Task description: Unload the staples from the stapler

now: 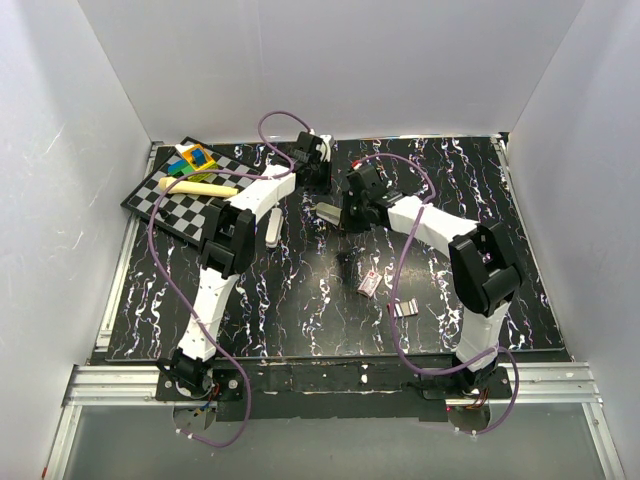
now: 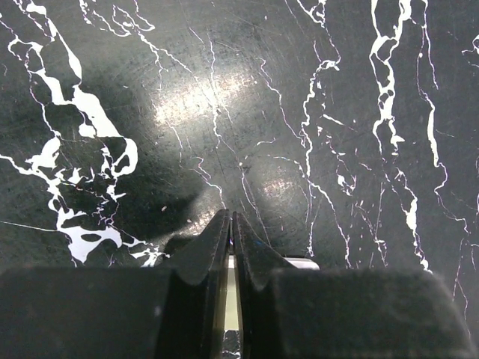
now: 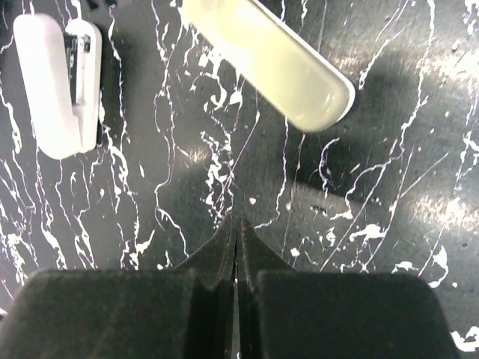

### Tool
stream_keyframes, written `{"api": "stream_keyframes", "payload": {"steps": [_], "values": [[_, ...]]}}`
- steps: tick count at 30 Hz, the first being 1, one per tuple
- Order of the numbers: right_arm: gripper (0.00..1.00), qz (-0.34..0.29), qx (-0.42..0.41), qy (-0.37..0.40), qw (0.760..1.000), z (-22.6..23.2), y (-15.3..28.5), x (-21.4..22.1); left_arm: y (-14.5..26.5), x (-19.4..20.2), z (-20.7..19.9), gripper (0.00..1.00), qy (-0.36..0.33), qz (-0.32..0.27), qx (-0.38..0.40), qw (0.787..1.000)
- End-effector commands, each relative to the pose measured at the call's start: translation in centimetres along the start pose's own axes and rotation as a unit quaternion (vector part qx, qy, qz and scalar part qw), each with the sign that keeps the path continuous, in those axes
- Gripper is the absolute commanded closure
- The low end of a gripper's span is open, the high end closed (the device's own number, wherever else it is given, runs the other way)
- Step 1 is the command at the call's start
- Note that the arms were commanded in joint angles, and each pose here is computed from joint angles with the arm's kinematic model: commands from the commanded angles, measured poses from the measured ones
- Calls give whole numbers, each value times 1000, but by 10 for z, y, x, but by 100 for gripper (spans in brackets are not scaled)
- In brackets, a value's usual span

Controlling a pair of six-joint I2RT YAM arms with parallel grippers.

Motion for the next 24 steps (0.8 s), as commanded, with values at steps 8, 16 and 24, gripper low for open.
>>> {"api": "stream_keyframes", "payload": {"steps": [8,16,24], "values": [[99,-12,14,-38,999,-5,-24,-21,0,10,-9,100,-11,12,0,1000],[99,-29,48,-60,997,-21,-34,-33,2,31,-4,100,-21,35,-19,999],[99,-42,69,-67,995,-33,-38,-41,14,42,-2,100,-24,47,-27,998]]}}
Point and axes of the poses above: each gripper's point midway between its finger pads, its own y axis back along the fingers, its own z axis along the line the jaws close on, x = y × z, the point moved 3 cm from there along y, back along the fingers, and after that the axes turned 5 degrees about -y, right-handed, at the moved point
